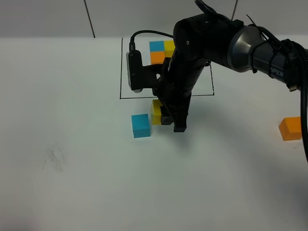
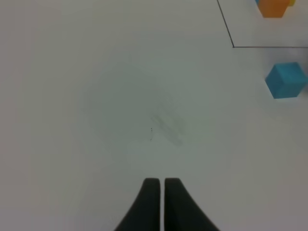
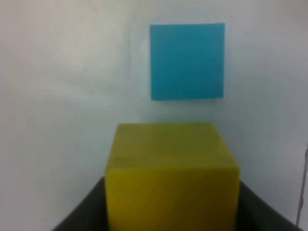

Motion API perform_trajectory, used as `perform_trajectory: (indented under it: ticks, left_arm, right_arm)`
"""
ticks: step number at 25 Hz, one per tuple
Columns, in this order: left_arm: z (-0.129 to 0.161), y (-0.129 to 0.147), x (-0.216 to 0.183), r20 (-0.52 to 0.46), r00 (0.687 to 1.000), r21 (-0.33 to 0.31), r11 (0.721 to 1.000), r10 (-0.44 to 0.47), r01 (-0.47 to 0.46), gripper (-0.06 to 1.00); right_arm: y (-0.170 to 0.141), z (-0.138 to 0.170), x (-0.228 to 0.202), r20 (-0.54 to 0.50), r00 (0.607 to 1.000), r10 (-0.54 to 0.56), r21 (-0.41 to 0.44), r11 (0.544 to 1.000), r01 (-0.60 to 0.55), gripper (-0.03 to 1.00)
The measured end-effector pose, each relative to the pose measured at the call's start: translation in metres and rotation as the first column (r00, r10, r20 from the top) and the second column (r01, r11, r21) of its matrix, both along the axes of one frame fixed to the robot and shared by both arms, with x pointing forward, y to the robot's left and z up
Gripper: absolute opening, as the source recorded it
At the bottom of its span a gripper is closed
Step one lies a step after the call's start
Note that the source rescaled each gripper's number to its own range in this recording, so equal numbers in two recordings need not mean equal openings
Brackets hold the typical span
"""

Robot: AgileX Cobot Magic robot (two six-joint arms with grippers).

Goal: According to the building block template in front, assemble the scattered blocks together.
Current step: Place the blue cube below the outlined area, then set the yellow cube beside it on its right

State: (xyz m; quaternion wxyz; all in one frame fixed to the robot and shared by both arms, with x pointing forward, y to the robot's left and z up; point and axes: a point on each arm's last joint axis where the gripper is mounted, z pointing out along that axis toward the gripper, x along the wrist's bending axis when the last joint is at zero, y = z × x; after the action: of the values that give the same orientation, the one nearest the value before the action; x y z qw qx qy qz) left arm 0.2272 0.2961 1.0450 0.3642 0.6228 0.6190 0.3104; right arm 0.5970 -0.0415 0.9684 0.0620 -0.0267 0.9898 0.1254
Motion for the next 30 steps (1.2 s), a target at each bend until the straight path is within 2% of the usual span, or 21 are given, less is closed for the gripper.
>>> perform_trajectory:
  ticks: [17, 30]
  left_arm:
    - [0.0, 0.0, 0.0, 0.0, 1.0, -0.001, 1.0, 0.001, -0.001, 0.0]
    - [0.0, 0.0, 0.0, 0.0, 1.0, -0.001, 1.0, 0.001, -0.001, 0.0]
  right_arm:
    - [0.003, -0.025, 0.006, -0.01, 1.0, -0.014, -0.017, 1.0, 0.014, 0.53]
    - [0.005, -0.026, 0.011, 0.014, 1.0, -0.01, -0.018, 1.0, 0.011, 0.53]
